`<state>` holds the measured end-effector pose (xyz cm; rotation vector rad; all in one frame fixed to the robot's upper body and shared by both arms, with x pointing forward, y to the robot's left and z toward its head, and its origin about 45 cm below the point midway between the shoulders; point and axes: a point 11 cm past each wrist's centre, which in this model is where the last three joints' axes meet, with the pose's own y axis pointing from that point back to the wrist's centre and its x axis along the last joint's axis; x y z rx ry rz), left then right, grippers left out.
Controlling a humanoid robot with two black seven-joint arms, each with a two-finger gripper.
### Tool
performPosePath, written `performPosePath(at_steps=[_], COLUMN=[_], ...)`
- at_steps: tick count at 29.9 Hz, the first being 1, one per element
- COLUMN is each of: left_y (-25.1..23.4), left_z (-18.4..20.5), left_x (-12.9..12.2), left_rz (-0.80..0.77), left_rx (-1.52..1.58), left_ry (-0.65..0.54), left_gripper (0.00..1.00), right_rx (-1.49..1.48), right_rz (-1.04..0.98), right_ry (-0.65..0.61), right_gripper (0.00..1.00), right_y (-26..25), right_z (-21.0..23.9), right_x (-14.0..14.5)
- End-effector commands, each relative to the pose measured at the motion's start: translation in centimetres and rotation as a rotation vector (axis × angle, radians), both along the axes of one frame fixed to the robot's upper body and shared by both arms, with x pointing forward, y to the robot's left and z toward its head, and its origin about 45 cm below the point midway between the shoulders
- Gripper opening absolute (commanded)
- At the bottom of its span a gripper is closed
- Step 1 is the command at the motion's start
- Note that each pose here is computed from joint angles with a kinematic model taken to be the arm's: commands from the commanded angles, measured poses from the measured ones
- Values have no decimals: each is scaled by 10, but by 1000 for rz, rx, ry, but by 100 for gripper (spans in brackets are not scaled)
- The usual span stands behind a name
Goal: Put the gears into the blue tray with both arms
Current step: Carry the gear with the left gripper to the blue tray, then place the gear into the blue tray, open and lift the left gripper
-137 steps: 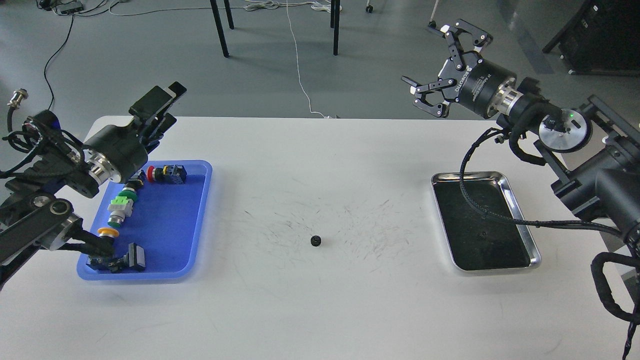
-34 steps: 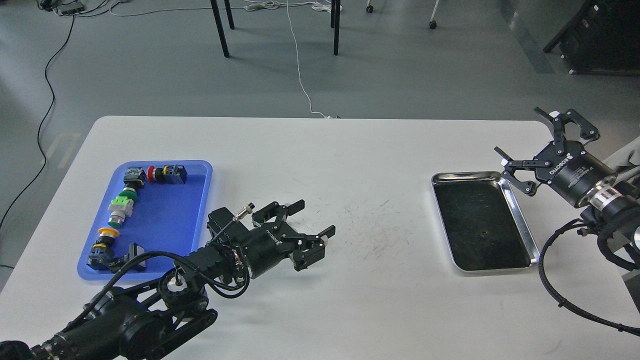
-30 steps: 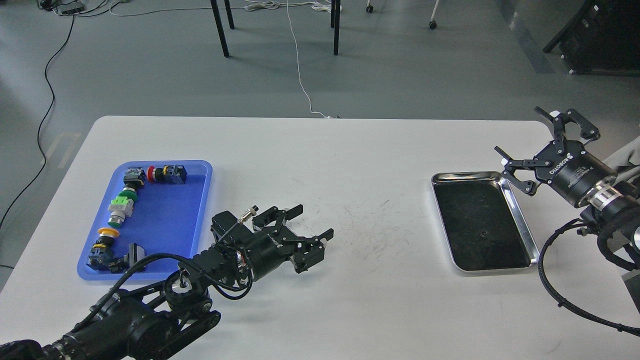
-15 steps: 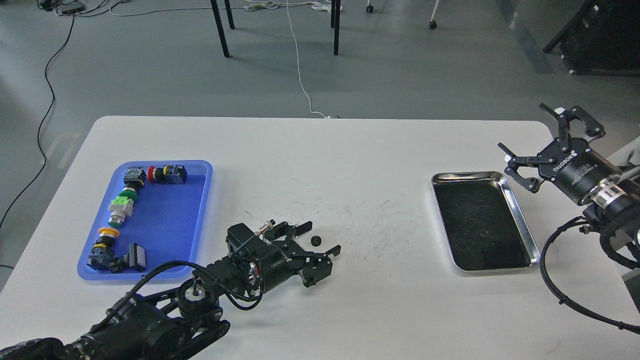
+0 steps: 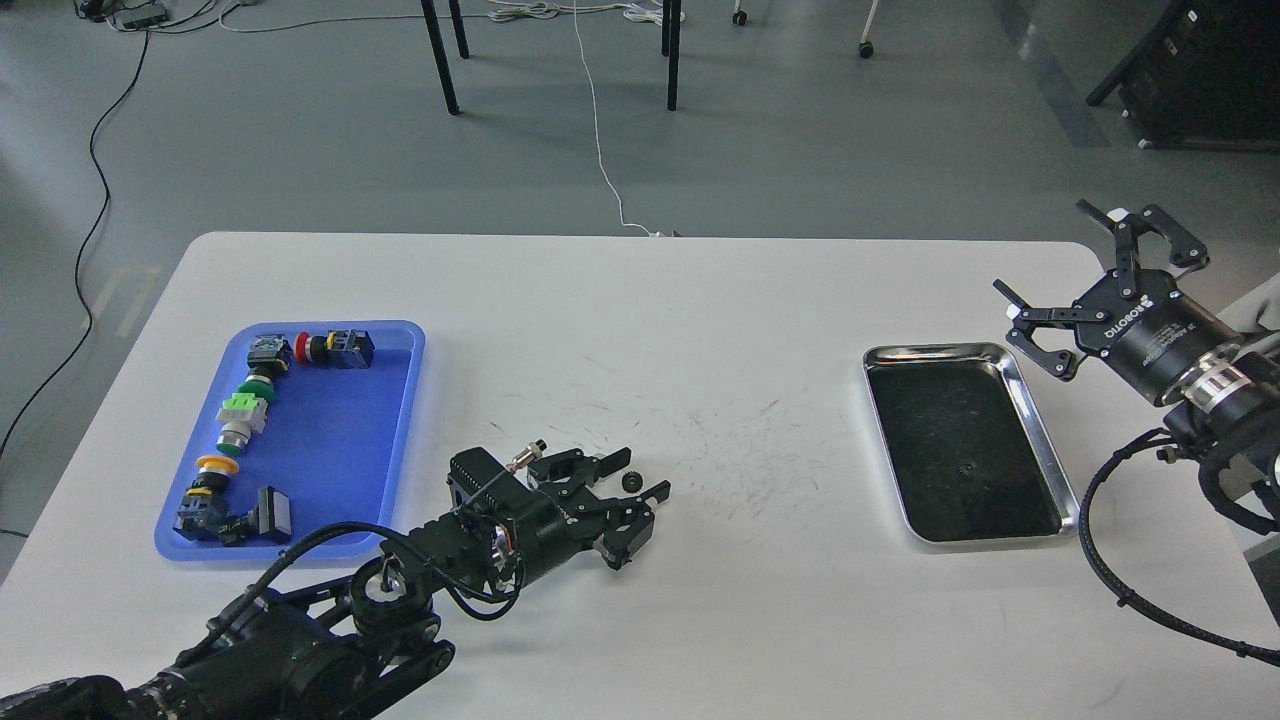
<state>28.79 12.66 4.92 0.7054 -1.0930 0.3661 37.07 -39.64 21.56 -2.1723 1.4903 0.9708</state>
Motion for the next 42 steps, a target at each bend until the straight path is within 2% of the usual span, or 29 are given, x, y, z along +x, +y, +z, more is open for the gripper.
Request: performPosePath(at_steps=[1, 2, 6, 13, 19, 26, 31, 35, 37, 42], left_y=[2, 3, 5, 11, 24, 51, 97, 153, 177, 227], left_z=[0, 0, -2, -2, 7, 55, 94, 106, 108, 111], left_x=[1, 1, -1, 0, 8, 34, 53, 58, 58, 56], left_rz=[2, 2, 5, 12, 20, 0, 12, 59, 79, 255], left_rx=[4, 5, 10, 17, 24, 46, 134, 252, 307, 324], left_ry=[-1, -1, 3, 1, -31, -159, -251, -272, -270, -189], left_gripper=[33, 24, 10, 5, 3, 3, 3, 4, 4, 4], right_rx=[0, 0, 0, 0, 0, 0, 0, 0, 0, 0], right_rz=[1, 1, 2, 2, 2, 11, 13, 14, 14, 15], right_ry=[-1, -1, -2, -2, -2, -10, -10, -11, -11, -10], right_gripper=[97, 97, 97, 97, 97, 97, 97, 97, 97, 97], right_y=[0, 0, 1, 1, 1, 4, 4, 5, 5, 5], right_z=[0, 0, 1, 1, 1, 3, 3, 4, 4, 3], right_x=[0, 0, 0, 0, 0, 1, 1, 1, 1, 1])
